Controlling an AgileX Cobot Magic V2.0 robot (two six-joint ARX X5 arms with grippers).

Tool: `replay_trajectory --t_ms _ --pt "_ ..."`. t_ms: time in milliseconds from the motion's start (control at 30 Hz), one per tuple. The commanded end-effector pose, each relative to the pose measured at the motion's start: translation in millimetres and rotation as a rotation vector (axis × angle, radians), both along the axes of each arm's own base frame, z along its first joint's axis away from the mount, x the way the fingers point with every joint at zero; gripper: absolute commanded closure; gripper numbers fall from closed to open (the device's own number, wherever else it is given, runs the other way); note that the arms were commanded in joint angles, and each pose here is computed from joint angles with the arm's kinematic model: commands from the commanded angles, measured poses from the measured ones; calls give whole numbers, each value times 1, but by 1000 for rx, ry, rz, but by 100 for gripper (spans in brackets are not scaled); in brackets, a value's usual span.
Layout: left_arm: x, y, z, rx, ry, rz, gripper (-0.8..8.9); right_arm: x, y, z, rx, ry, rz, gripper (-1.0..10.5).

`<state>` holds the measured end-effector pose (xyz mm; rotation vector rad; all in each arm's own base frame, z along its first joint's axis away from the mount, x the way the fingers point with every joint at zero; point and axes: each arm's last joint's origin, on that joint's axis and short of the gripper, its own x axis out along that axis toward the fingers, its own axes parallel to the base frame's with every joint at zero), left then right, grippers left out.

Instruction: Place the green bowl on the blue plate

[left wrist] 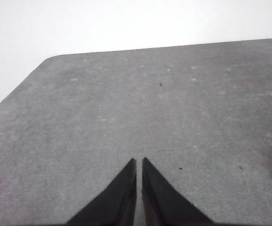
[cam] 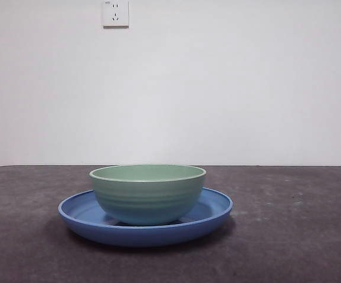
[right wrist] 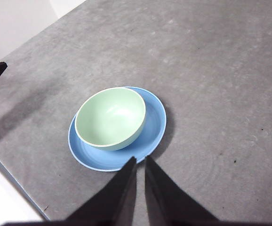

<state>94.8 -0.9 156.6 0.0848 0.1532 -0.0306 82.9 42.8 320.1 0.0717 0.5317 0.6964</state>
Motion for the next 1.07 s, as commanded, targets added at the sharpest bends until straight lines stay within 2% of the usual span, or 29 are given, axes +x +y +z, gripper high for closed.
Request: replay_trajectory --t_ms 33,167,400,533,700,900,1067 --pt "1 0 -7 7 24 2 794 0 1 3 5 -12 6 919" --pt "1 0 -7 7 24 2 794 0 0 3 6 -15 6 919" --pt "1 0 -7 7 24 2 794 -9 -11 -1 37 -99 -83 919" --pt "1 0 -7 7 24 2 794 -3 -19 -21 26 -290 -211 919" --pt "1 0 -7 7 24 2 794 5 -27 -70 39 -441 -328 919" --pt "1 0 -7 7 24 2 794 9 -40 -120 -43 -493 -632 919" --pt "1 0 -7 7 24 2 794 10 -44 -141 -76 -499 -741 919"
